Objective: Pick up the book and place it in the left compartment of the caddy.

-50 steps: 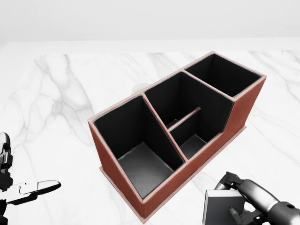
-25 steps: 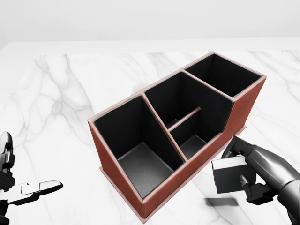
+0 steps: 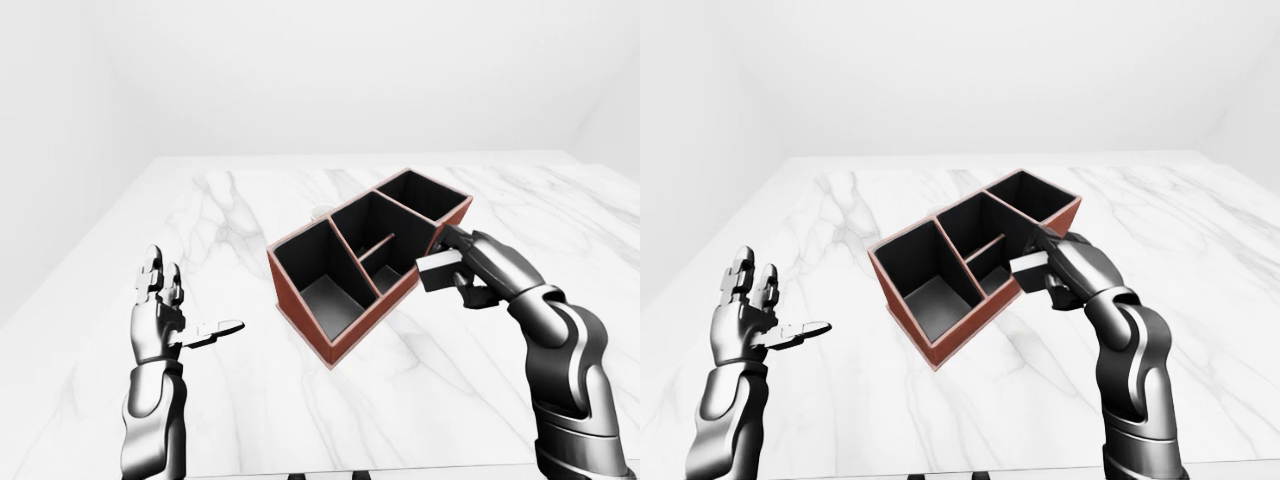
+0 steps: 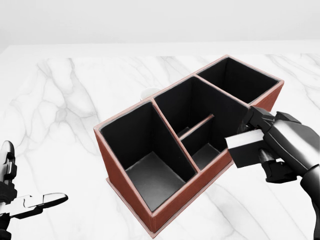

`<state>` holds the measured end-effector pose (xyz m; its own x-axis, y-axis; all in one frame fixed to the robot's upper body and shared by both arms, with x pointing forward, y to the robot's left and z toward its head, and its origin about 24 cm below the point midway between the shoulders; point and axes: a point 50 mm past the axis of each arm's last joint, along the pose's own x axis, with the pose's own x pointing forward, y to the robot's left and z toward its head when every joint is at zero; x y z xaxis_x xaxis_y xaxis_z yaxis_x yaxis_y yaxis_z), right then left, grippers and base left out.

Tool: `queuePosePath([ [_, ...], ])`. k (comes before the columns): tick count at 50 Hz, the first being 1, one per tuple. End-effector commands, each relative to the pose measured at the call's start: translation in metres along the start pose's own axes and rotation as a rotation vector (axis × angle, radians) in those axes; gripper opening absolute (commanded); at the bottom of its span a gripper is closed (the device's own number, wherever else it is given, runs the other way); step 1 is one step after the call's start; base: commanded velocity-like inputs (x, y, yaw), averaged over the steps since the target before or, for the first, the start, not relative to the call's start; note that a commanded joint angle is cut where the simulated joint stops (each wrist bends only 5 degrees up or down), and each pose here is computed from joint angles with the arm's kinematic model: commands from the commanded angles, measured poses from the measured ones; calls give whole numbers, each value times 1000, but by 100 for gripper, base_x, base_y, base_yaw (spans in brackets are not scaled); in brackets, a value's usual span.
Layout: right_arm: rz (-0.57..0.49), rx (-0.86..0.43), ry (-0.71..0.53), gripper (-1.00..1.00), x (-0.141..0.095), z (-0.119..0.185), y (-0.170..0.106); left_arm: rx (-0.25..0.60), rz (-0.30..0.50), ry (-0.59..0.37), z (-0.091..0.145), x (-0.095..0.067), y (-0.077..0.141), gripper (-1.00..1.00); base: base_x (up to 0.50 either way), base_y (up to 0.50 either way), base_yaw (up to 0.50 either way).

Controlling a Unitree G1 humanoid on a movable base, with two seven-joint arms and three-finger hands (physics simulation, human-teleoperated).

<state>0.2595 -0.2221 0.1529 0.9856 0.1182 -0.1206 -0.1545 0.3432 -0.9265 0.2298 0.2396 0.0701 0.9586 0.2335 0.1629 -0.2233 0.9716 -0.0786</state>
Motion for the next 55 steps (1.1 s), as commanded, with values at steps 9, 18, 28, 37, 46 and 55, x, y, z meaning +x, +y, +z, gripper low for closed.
queuePosePath([
  [9, -143, -103, -98, -100, -3, 29, -36, -2, -8, -2, 3, 0, -4, 100, 0, 0, 0],
  [18, -191, -121, -146, -100, -2, 41, -49, -1, -5, -1, 4, -1, -3, 100, 0, 0, 0],
  [28, -225, -124, -226, -100, 1, 57, -60, -1, -7, -1, 3, 0, -3, 100, 0, 0, 0],
  [37, -244, -96, -306, -100, -1, 68, -67, -1, -10, -4, 6, -1, -4, 100, 0, 0, 0],
  [46, -252, -62, -358, -100, -2, 70, -75, 1, -13, 0, 3, -2, -5, 100, 0, 0, 0],
  [55, -247, 45, -482, -100, -2, 79, -80, -1, -8, -1, 1, -1, -3, 100, 0, 0, 0],
])
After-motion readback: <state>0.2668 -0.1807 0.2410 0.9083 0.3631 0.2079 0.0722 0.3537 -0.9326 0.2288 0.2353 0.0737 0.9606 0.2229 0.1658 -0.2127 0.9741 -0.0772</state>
